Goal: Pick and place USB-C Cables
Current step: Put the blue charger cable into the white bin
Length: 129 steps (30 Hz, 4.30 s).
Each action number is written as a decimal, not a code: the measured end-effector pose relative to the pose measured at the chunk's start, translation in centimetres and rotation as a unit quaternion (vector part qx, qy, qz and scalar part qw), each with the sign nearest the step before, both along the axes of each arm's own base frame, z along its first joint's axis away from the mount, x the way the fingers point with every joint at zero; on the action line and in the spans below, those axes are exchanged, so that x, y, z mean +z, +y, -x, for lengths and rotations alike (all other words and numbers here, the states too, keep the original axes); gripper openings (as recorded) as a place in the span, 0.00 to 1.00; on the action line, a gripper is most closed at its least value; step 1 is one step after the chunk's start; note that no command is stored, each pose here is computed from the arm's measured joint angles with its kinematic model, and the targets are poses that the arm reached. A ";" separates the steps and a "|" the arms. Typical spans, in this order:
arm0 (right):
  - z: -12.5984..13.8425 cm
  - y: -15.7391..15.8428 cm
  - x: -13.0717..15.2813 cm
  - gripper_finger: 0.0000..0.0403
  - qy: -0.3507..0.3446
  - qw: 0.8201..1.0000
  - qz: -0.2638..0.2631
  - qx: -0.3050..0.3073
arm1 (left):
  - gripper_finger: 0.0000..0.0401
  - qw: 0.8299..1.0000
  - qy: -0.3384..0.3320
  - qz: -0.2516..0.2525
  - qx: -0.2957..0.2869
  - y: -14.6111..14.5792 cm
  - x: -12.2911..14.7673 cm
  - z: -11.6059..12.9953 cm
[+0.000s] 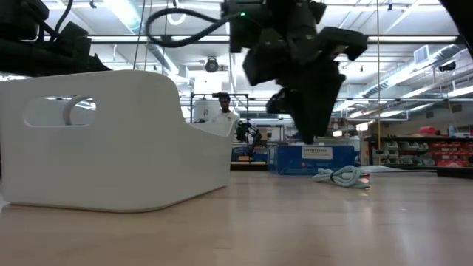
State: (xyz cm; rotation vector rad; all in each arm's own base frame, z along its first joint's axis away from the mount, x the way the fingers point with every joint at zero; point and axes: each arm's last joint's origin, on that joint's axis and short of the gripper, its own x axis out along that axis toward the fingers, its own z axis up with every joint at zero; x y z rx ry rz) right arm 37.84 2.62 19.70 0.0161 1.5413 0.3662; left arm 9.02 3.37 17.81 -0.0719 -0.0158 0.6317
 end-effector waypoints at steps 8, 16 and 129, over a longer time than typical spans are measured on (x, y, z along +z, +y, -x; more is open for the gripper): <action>4.0 -2.1 0.1 0.36 -0.031 0.999 0.015 -0.032 | 0.06 1.000 0.000 0.000 0.000 0.0 0.0 0.0; 6.5 -2.8 -1.5 0.42 -0.032 0.992 0.012 -0.119 | 0.06 1.000 0.000 0.000 0.000 0.0 0.0 0.0; 6.4 0.4 -0.9 0.11 -0.219 0.966 0.065 -0.120 | 0.06 1.000 0.000 0.000 0.000 0.0 0.0 0.0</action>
